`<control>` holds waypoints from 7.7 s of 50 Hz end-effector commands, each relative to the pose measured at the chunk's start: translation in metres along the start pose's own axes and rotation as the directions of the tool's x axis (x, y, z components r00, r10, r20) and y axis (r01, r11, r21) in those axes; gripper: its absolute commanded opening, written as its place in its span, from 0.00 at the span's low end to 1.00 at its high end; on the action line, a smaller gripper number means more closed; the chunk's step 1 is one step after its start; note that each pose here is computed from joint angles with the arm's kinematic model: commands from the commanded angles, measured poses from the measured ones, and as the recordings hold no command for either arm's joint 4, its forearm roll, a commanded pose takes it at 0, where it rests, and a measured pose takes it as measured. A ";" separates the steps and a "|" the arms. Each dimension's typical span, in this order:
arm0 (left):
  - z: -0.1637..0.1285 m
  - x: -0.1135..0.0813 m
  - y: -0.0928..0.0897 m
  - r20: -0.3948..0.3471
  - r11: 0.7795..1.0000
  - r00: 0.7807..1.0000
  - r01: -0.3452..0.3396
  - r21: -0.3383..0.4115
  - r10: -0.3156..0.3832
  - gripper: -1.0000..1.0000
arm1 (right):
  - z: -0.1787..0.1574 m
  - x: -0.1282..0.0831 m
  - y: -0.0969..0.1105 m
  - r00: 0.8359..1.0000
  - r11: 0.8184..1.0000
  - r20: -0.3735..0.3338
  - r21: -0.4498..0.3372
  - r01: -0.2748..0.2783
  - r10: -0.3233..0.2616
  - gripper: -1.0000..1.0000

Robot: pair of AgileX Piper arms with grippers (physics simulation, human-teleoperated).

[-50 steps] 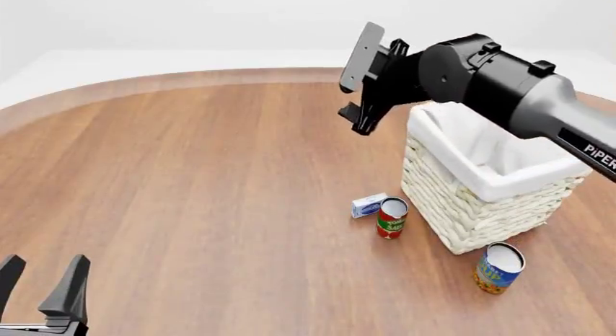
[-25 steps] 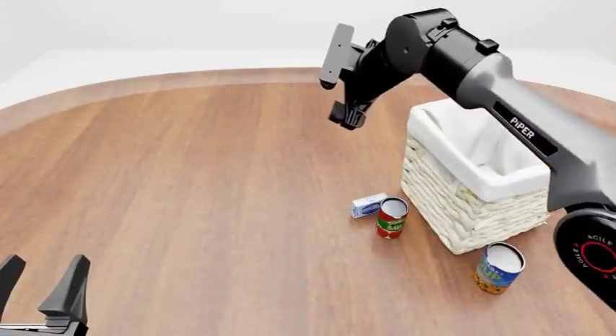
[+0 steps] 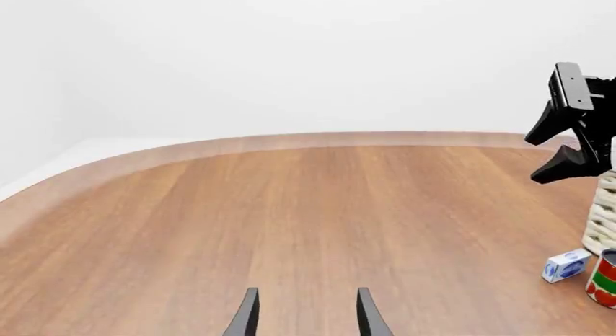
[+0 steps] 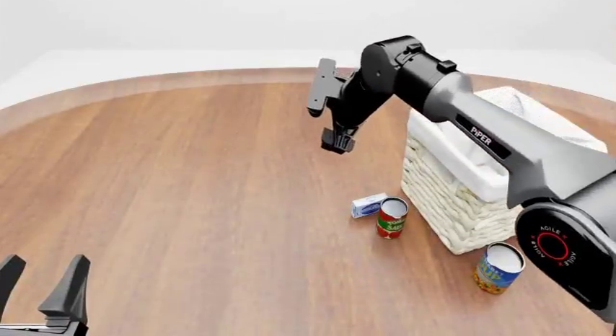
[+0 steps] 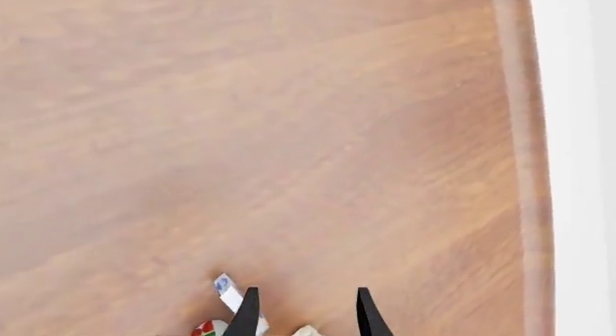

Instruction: Pick up the alphabet soup and the cream cheese box, and put them in the basket.

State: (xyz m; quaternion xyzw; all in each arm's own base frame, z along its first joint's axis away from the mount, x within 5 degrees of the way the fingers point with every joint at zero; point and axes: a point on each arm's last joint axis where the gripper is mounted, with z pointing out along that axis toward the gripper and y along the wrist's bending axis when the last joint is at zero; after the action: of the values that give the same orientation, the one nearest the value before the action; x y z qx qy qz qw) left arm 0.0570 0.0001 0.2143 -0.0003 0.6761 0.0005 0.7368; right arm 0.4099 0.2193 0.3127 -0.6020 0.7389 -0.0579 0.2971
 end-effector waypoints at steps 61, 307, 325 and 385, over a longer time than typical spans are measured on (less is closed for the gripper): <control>0.000 0.000 0.000 0.000 1.000 1.000 0.000 0.000 0.000 1.00 | 0.043 0.057 0.027 0.993 0.995 -0.118 -0.102 0.006 -0.018 1.00; 0.000 0.000 0.000 0.002 1.000 1.000 -0.001 0.000 0.001 1.00 | -0.083 0.022 0.074 0.780 0.828 0.357 0.032 -0.560 0.513 0.00; 0.000 0.000 0.000 0.000 1.000 1.000 0.000 -0.001 0.000 1.00 | -0.140 0.053 0.084 0.725 0.782 0.416 0.053 -0.622 0.548 0.00; 0.000 0.000 0.000 0.000 1.000 1.000 0.000 -0.001 0.000 1.00 | -0.193 0.135 0.038 0.542 0.504 0.522 0.229 -0.833 0.659 0.00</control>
State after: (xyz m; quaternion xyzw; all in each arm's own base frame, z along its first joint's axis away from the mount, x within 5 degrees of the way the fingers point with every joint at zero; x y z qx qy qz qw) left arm 0.0567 0.0001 0.2143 -0.0004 0.6760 0.0008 0.7369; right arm 0.2577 0.0688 0.4030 -0.1598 0.8190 0.0378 0.5499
